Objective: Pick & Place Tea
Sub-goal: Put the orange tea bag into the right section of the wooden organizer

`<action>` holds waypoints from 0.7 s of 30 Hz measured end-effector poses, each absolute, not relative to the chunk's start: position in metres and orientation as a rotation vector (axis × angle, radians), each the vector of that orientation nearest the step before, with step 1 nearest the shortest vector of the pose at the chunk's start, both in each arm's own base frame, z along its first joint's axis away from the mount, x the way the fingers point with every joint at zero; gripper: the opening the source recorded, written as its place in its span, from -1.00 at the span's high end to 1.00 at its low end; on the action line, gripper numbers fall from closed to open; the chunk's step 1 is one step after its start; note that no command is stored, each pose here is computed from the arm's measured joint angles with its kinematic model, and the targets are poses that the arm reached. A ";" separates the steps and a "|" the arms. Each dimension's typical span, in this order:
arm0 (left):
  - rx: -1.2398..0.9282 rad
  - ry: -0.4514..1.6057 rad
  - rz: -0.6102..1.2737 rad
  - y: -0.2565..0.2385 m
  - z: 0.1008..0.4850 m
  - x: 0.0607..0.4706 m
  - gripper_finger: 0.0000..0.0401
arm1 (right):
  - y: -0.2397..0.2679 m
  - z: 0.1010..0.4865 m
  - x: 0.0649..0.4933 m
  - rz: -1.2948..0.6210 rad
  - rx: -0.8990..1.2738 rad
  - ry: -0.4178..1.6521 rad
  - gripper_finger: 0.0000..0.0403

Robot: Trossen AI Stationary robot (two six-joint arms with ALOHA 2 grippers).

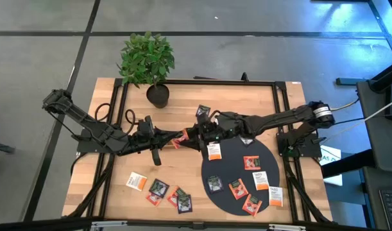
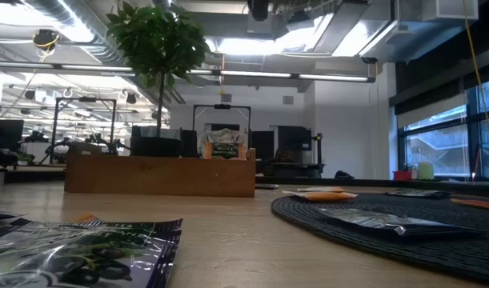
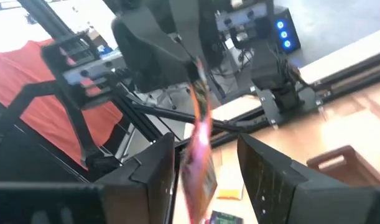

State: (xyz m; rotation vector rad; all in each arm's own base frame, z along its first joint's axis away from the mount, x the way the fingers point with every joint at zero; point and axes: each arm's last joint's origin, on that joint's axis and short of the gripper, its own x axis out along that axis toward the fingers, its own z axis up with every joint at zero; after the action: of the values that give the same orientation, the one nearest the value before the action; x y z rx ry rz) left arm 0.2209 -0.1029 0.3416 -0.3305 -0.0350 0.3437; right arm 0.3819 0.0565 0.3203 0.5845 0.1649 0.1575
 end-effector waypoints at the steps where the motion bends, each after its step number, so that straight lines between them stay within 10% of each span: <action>1: -0.330 -0.035 0.344 -0.103 0.341 0.221 0.99 | 0.057 0.319 0.383 0.157 0.589 0.167 0.12; 21: -0.346 -0.034 0.332 -0.103 0.341 0.221 0.99 | 0.059 0.316 0.384 0.225 0.589 0.205 0.91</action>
State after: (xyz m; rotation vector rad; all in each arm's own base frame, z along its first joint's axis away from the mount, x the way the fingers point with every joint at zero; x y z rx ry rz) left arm 0.2210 -0.1034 0.3413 -0.3458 -0.0343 0.3321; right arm 0.3837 0.0588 0.3156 0.5885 0.2054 0.2250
